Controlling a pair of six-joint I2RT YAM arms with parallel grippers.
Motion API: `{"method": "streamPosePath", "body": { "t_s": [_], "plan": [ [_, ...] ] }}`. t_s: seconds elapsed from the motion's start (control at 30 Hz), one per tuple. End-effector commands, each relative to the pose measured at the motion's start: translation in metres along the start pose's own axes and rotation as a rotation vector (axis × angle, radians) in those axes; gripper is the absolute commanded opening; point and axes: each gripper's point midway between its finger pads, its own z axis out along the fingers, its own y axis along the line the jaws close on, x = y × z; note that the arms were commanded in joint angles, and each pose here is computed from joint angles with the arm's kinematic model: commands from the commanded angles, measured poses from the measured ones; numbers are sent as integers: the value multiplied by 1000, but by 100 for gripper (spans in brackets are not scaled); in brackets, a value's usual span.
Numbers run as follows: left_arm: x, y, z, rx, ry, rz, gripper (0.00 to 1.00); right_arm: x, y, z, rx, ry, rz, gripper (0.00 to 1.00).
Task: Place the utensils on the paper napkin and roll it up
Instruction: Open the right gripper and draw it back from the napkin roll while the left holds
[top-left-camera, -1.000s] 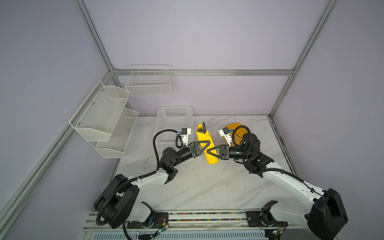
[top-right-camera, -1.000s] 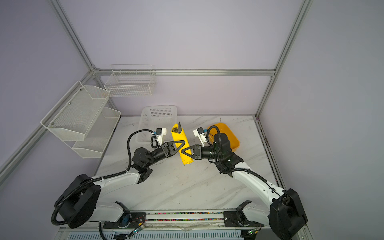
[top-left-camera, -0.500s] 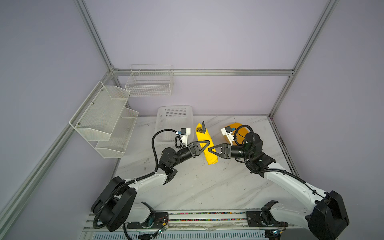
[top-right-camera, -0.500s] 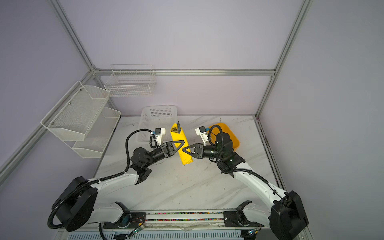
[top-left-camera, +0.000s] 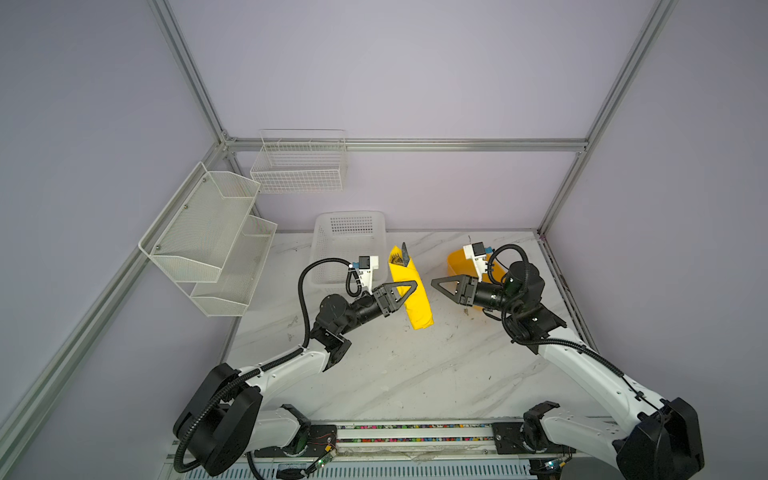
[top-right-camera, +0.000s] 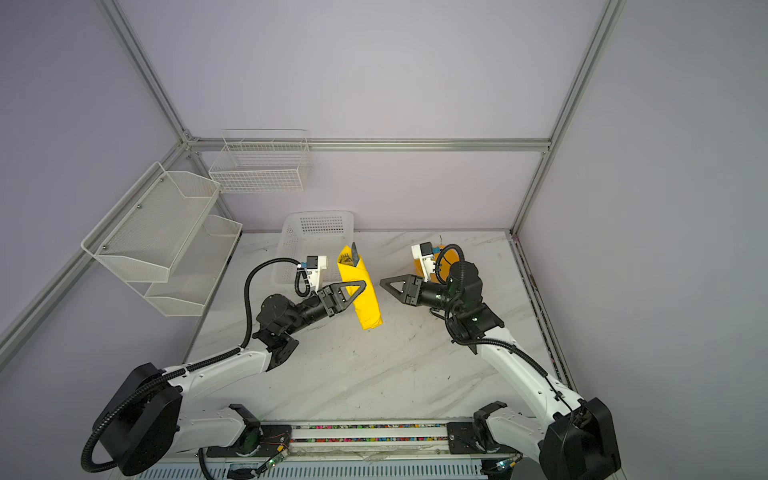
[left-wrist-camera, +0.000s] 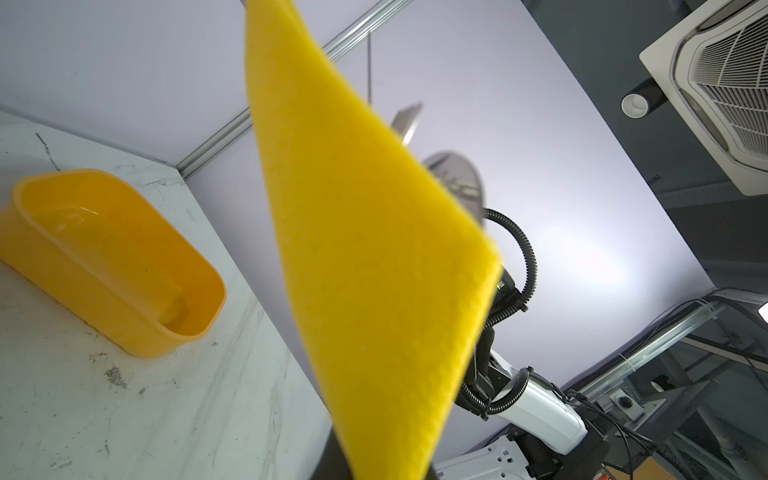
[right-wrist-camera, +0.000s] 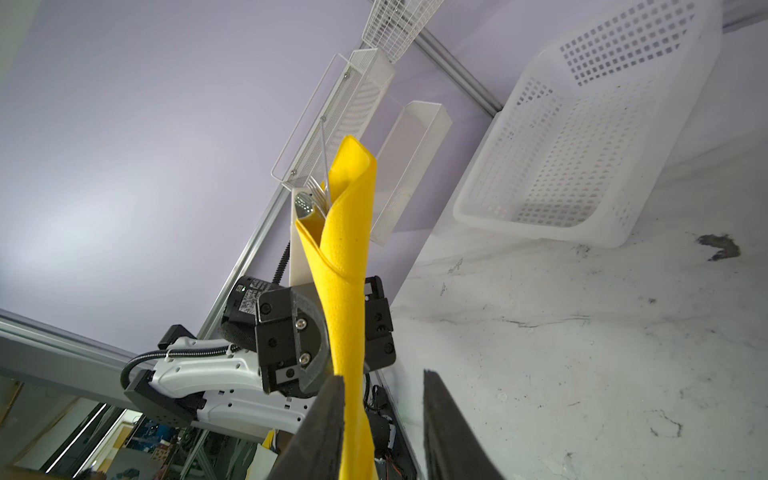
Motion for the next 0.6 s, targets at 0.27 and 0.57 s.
{"method": "streamPosePath", "body": {
  "t_s": [0.27,0.57],
  "plan": [
    [-39,-11,-30,-27,-63,94,6,-18,-49,8,184,-89,42,39],
    [-63,-8,-57,-104,-117,122,5,-11,-65,27,165,-33,99,40]
  ]
}}
